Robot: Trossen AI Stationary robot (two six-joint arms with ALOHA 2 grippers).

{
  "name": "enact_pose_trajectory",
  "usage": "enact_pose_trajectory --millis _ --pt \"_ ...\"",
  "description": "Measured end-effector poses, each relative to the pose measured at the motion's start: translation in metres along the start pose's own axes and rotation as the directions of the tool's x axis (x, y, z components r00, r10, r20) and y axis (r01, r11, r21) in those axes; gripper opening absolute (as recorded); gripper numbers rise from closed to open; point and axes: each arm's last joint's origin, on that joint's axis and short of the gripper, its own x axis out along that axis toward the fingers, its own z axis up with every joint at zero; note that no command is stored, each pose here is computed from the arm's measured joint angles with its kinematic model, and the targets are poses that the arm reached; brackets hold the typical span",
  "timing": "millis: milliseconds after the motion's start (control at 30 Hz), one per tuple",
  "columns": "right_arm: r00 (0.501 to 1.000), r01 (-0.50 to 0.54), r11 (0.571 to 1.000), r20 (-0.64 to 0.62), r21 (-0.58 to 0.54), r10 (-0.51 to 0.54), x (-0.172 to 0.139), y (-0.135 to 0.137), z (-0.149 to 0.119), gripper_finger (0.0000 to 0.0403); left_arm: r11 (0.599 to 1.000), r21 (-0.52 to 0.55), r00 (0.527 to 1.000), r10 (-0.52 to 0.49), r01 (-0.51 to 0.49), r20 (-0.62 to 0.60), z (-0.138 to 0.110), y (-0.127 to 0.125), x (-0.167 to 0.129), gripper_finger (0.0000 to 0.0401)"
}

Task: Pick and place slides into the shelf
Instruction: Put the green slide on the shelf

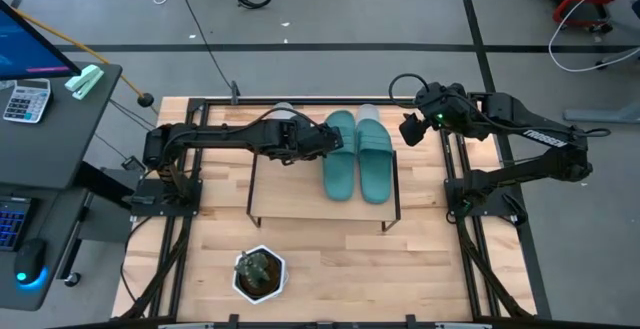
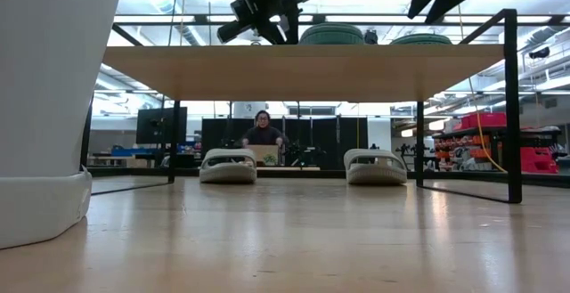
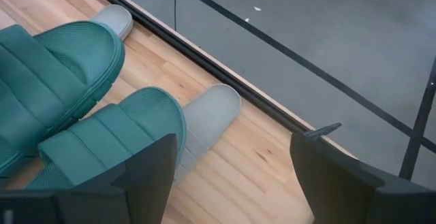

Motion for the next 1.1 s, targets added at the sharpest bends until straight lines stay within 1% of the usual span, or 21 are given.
enact_pose_trajectory --millis 233,500,767,867,1100 --pt "1.000 0.000 1.000 0.000 0.000 0.000 0.000 0.000 0.000 0.0293 1.000 0.001 1.000 0.010 -0.010 0.000 -0.002 0.001 0.004 0.0033" --pt "1.000 0.000 1.000 0.000 0.000 0.000 0.000 0.000 0.000 0.0293 1.000 -0.021 1.000 0.004 -0.004 -0.016 -0.010 -0.001 0.016 0.0033" --pt "1.000 0.000 1.000 0.000 0.000 0.000 0.000 0.000 0.000 0.0293 1.000 -0.019 1.000 0.004 -0.005 -0.017 -0.010 -0.001 0.017 0.0033" --pt "1.000 0.000 1.000 0.000 0.000 0.000 0.000 0.000 0.000 0.0293 1.000 -0.022 1.000 0.004 -0.004 -0.016 -0.010 -0.001 0.017 0.0047" --pt "1.000 -0.001 1.000 -0.001 -0.002 0.001 0.000 0.000 0.000 0.0293 1.000 -0.019 1.000 -0.004 0.004 -0.003 -0.011 -0.002 0.016 0.0096"
